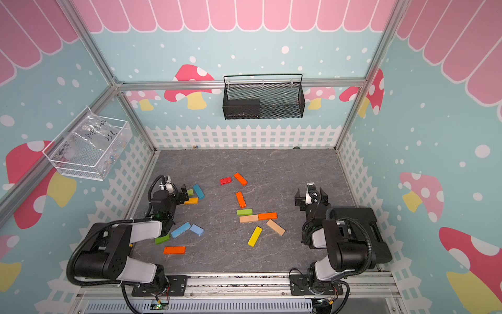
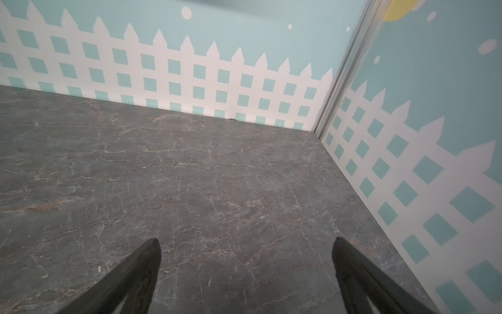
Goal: Assemble a giraffe with building blocks
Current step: Pick up the building block from the center of the board.
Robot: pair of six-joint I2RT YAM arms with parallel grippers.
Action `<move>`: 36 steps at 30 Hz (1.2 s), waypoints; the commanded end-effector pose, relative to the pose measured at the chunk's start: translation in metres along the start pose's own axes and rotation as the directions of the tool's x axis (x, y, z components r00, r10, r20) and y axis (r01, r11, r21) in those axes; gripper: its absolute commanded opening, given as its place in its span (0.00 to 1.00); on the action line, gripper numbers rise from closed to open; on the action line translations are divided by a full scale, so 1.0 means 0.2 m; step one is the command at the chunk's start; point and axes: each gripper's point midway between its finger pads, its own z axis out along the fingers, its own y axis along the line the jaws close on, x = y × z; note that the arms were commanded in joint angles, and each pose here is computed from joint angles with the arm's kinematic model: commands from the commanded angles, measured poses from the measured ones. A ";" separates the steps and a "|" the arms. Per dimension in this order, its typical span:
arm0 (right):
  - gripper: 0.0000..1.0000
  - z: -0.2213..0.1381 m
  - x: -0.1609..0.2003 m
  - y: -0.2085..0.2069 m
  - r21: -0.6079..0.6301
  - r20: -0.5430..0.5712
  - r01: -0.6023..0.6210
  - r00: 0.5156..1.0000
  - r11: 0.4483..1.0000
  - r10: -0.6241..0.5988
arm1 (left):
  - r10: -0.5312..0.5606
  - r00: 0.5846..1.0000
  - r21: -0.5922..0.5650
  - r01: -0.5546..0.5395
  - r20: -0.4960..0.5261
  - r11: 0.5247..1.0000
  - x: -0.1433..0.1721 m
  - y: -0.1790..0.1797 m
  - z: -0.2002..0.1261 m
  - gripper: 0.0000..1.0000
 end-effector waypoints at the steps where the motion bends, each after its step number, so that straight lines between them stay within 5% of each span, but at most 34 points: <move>1: 0.97 0.06 -0.12 -0.12 0.124 -0.052 -0.074 0.995 0.990 0.081 | -0.095 0.995 -0.133 0.099 0.037 0.986 -0.30 0.08 -0.11 0.96; 5: 0.93 0.11 -0.21 -0.08 0.086 -0.169 -0.234 0.955 0.969 0.245 | -0.237 0.971 -0.099 0.232 -0.039 0.968 -0.45 0.04 -0.20 0.93; 11: 0.90 0.15 -0.24 0.18 -0.075 -0.411 -0.395 0.849 0.916 0.333 | -0.223 0.916 0.000 0.236 -0.335 0.972 -0.46 -0.12 -0.28 0.87; 26: 0.87 0.18 -0.29 1.01 -0.425 -0.591 -0.227 0.803 0.876 -0.078 | -0.128 0.756 0.132 0.273 -0.642 0.953 -0.26 -0.51 -0.29 0.79; 36: 0.88 0.21 -0.23 1.20 -0.498 -0.593 -0.140 0.775 0.856 -0.219 | -0.092 0.661 0.136 0.285 -0.745 0.949 -0.09 -0.93 -0.14 0.75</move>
